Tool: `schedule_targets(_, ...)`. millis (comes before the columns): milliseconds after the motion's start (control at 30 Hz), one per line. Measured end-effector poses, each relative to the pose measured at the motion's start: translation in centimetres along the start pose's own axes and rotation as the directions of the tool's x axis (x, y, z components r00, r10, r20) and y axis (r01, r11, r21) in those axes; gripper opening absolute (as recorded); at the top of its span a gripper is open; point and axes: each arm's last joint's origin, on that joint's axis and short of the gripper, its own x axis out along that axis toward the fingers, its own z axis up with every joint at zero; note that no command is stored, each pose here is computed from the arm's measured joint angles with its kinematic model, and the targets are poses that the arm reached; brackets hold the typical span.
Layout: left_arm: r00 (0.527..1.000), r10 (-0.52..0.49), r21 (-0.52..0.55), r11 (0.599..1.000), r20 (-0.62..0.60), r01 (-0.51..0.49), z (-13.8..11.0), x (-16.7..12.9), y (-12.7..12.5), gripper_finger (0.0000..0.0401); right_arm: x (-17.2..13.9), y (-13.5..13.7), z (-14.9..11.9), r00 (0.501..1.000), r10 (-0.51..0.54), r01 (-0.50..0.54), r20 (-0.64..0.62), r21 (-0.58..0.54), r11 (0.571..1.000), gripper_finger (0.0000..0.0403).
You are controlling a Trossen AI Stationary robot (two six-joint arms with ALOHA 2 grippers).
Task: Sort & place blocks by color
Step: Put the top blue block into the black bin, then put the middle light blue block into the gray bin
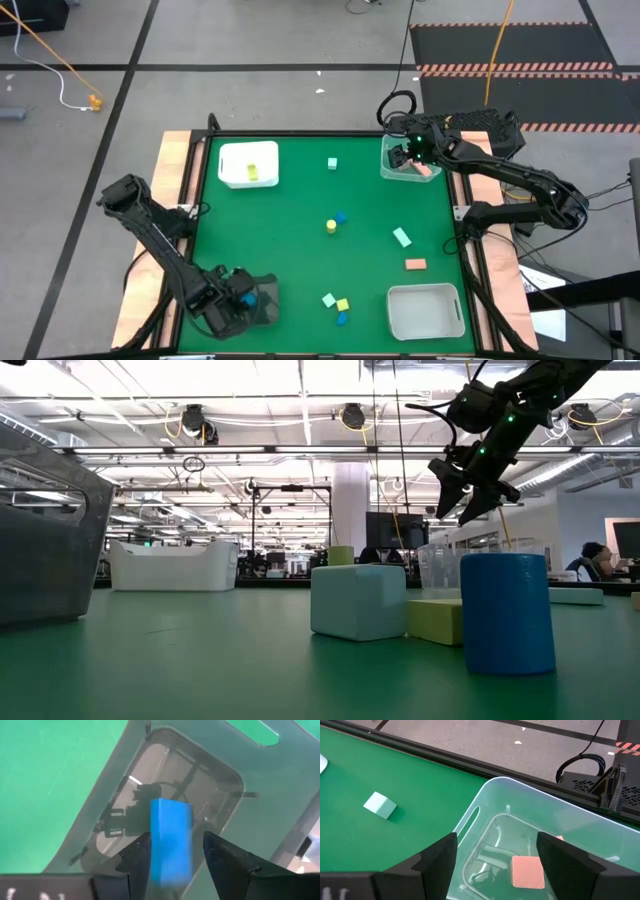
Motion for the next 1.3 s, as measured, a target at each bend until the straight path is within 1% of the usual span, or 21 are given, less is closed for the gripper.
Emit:
schedule_targets(167,1.000,-0.002,-0.050,0.999,-0.019,0.001,-0.1,0.0,0.0,0.0209,0.0,0.0,0.0,1.000,0.000,0.000,0.000,0.000,1.000,0.0265)
schedule_targets(333,1.000,-0.011,-0.061,0.998,-0.015,0.010,0.5,-0.2,-0.1,0.0222,0.0,0.0,0.0,1.000,-0.001,0.001,0.000,0.000,1.000,0.0265)
schedule_targets(400,1.000,-0.026,-0.049,0.998,-0.011,0.025,1.0,-0.6,-0.3,0.0222,0.0,0.0,0.0,1.000,0.000,0.000,0.001,0.000,1.000,0.0265)
schedule_targets(567,0.996,-0.086,-0.014,0.996,0.015,0.086,2.8,-2.3,-0.3,0.0223,0.0,0.0,0.1,1.000,0.002,-0.002,0.007,0.001,1.000,0.0265)
schedule_targets(700,0.990,-0.111,0.025,0.994,0.086,0.109,4.9,-3.6,0.6,0.0223,0.0,0.2,0.5,0.998,0.020,-0.021,0.052,0.011,1.000,0.0265)
schedule_targets(767,0.986,-0.111,0.064,0.993,0.127,0.104,6.1,-4.0,1.1,0.0223,0.0,0.3,0.8,0.996,0.033,-0.034,0.082,0.017,0.999,0.0265)
schedule_targets(833,0.976,-0.099,0.112,0.991,0.191,0.078,7.5,-4.5,1.7,0.0223,-0.1,0.4,1.1,0.993,0.045,-0.047,0.108,0.022,0.999,0.0265)
schedule_targets(933,0.956,-0.045,0.193,0.981,0.289,-0.012,9.6,-4.6,2.7,0.0223,-0.1,0.5,1.2,0.991,0.050,-0.053,0.122,0.024,0.998,0.0265)
schedule_targets(1000,0.946,-0.009,0.252,0.965,0.323,-0.077,10.9,-4.4,3.3,0.0223,-0.1,0.5,1.2,0.991,0.050,-0.053,0.120,0.024,0.998,0.0265)
schedule_targets(1133,0.937,0.029,0.361,0.918,0.349,-0.163,13.4,-3.9,4.4,0.0223,-0.1,0.5,1.2,0.992,0.050,-0.053,0.120,0.024,0.998,0.0265)
schedule_targets(1200,0.928,0.027,0.406,0.894,0.371,-0.188,14.7,-3.8,4.8,0.0223,-0.1,0.5,1.2,0.992,0.050,-0.053,0.120,0.024,0.998,0.0265)
schedule_targets(1300,0.898,-0.016,0.447,0.871,0.439,-0.204,16.7,-4.0,5.1,0.0223,-0.1,0.5,1.2,0.992,0.050,-0.053,0.120,0.024,0.998,0.0265)
